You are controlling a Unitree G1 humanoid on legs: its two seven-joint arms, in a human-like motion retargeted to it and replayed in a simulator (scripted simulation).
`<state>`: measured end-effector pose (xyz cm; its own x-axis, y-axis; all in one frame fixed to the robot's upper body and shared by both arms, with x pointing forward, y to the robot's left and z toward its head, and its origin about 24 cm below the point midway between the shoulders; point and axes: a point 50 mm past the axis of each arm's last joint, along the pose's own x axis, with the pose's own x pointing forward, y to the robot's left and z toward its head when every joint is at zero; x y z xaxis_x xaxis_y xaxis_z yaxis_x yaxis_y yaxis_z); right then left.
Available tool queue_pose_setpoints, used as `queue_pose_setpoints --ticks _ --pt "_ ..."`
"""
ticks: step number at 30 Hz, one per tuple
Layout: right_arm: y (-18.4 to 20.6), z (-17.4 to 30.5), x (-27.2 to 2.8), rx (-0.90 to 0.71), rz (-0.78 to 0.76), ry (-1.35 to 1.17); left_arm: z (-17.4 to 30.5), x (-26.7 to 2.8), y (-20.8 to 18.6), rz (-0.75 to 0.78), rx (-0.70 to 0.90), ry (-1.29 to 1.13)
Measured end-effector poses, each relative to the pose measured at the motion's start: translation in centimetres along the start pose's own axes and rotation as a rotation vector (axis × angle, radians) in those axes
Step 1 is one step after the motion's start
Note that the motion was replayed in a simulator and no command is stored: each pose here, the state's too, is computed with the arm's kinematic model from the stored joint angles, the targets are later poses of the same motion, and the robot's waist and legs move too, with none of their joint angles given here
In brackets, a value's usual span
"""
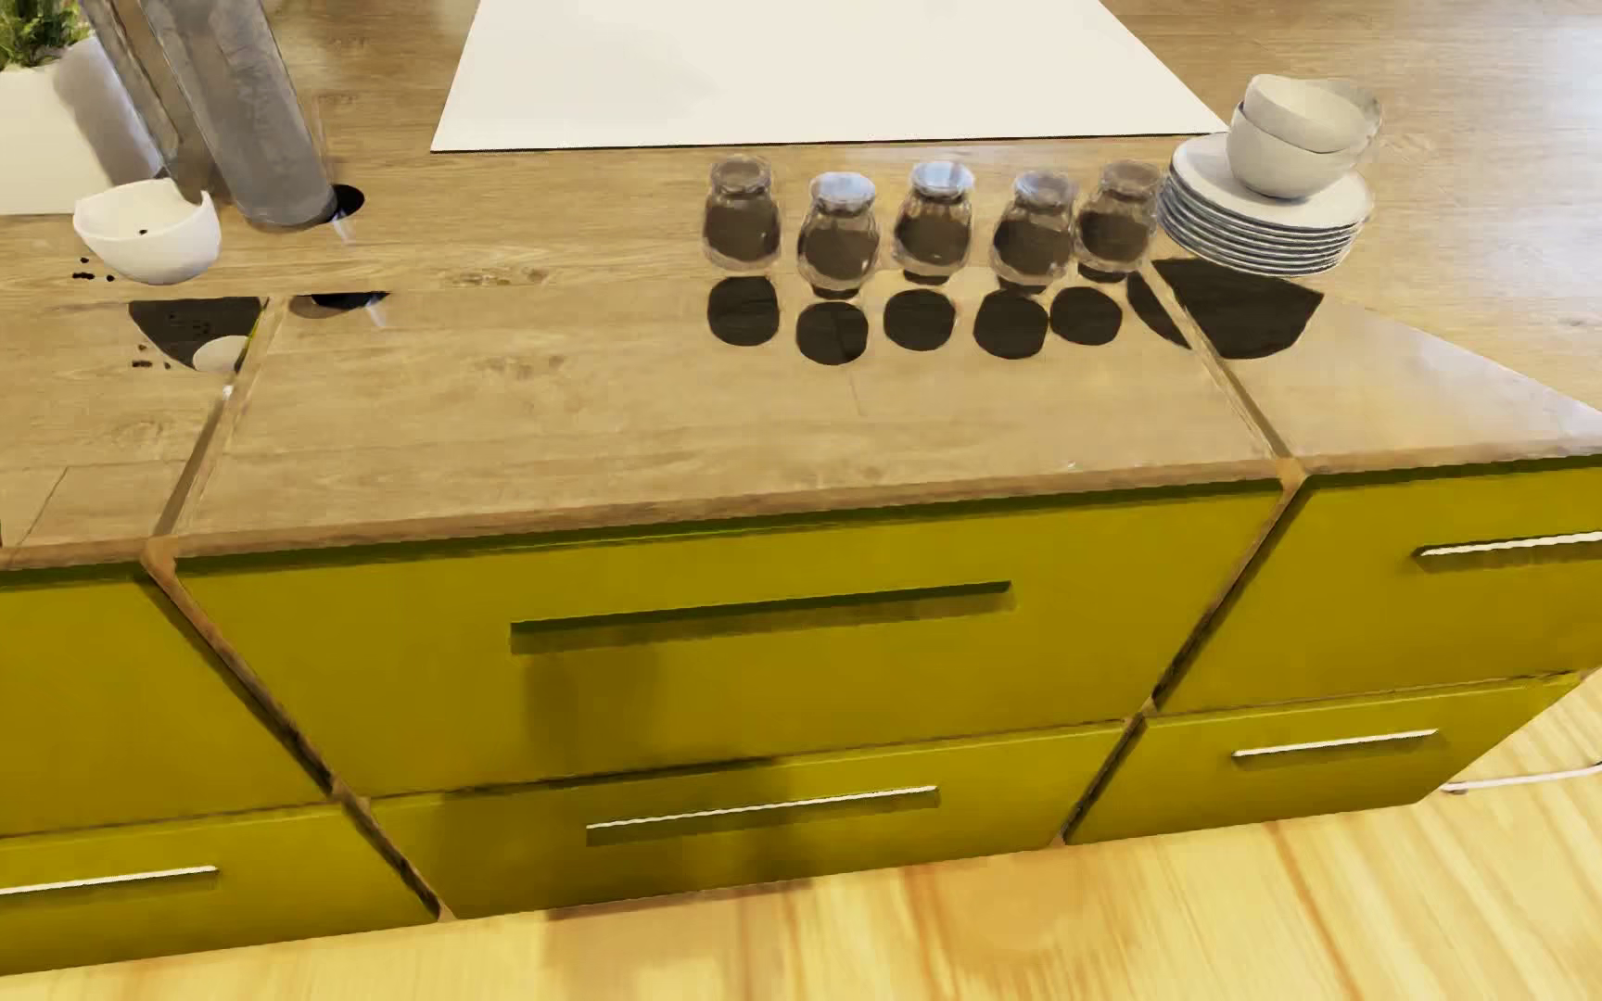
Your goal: Go to the corner
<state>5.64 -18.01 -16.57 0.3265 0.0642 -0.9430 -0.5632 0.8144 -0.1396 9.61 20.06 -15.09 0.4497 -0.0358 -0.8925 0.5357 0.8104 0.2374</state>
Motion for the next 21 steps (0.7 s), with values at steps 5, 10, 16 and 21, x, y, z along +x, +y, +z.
queue_pose_setpoints --ticks 5,10,16,21 --pt "-0.1 0.9 0.2 -0.023 0.003 -0.026 0.5 0.2 -0.5 -0.026 0.048 -0.01" --pt "0.4 0.9 0.2 -0.048 0.022 -0.027 0.4 0.2 -1.2 -0.047 0.057 -0.008" --pt "0.3 0.5 0.2 -0.037 0.016 -0.01 0.2 0.2 -0.8 -0.032 0.042 -0.001" --pt "0.3 0.7 0.2 -0.041 0.018 -0.016 0.3 0.2 -0.7 -0.031 0.047 -0.001"
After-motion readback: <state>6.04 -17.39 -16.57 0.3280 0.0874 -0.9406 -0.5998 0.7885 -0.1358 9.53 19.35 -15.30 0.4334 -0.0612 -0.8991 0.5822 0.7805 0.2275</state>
